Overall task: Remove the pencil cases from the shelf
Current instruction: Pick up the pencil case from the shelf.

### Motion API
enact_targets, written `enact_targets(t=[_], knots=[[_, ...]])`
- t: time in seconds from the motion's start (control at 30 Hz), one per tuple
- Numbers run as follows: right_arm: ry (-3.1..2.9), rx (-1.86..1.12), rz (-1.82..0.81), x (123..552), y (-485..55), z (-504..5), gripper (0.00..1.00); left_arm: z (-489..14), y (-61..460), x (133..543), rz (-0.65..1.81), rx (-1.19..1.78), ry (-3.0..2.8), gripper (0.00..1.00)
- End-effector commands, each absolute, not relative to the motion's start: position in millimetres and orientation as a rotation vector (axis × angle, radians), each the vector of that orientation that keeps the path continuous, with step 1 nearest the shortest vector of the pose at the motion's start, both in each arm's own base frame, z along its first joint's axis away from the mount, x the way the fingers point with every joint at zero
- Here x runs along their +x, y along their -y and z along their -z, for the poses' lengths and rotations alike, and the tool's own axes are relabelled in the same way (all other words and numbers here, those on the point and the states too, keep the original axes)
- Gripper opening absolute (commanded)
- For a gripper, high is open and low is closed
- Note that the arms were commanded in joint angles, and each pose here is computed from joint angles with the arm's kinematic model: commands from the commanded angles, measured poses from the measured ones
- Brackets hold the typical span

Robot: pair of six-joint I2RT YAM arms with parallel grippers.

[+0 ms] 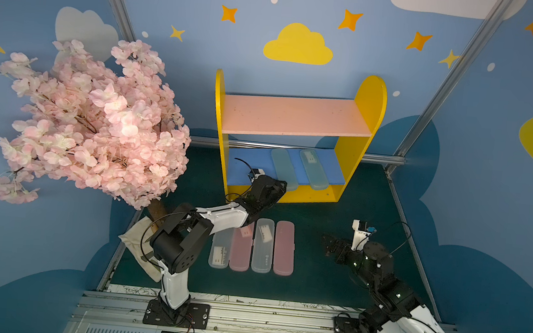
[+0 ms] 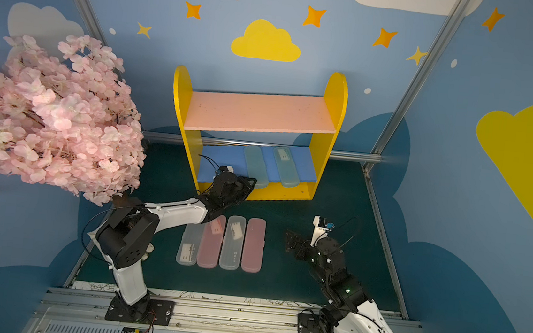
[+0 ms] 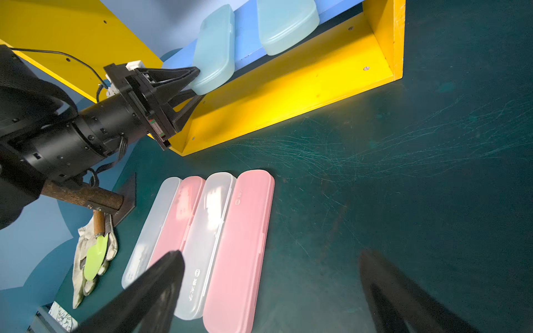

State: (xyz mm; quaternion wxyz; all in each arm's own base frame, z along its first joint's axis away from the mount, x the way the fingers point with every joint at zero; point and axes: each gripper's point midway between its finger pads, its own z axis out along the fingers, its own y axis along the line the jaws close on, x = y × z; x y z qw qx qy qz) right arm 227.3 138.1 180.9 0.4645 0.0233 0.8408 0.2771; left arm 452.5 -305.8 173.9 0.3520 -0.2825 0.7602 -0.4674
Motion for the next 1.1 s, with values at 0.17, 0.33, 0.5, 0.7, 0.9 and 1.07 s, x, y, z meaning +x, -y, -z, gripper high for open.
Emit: enact_targets(t=[0.17, 0.33, 0.5, 0.7, 0.9, 1.07], knots=[[-2.047, 0.062, -0.677, 227, -135, -184, 0.99, -194, 310, 448, 1.277, -0.675, -1.941, 0.16], [-2.023, 0.028, -0.708, 223, -138, -191, 0.99, -221, 308, 437, 1.323, -0.615, -1.899, 0.11], [-1.992, -0.045, -0.789, 216, -150, -207, 0.98, -245, 302, 414, 1.376, -0.541, -1.878, 0.08], [-2.009, -0.095, -0.928, 214, -173, -224, 0.98, -256, 292, 376, 1.459, -0.489, -1.88, 0.06], [-2.028, -0.143, -1.163, 213, -206, -244, 0.97, -270, 280, 336, 1.536, -0.424, -1.862, 0.05], [-2.011, -0.117, -1.364, 217, -225, -265, 0.96, -282, 274, 304, 1.59, -0.345, -1.862, 0.05]])
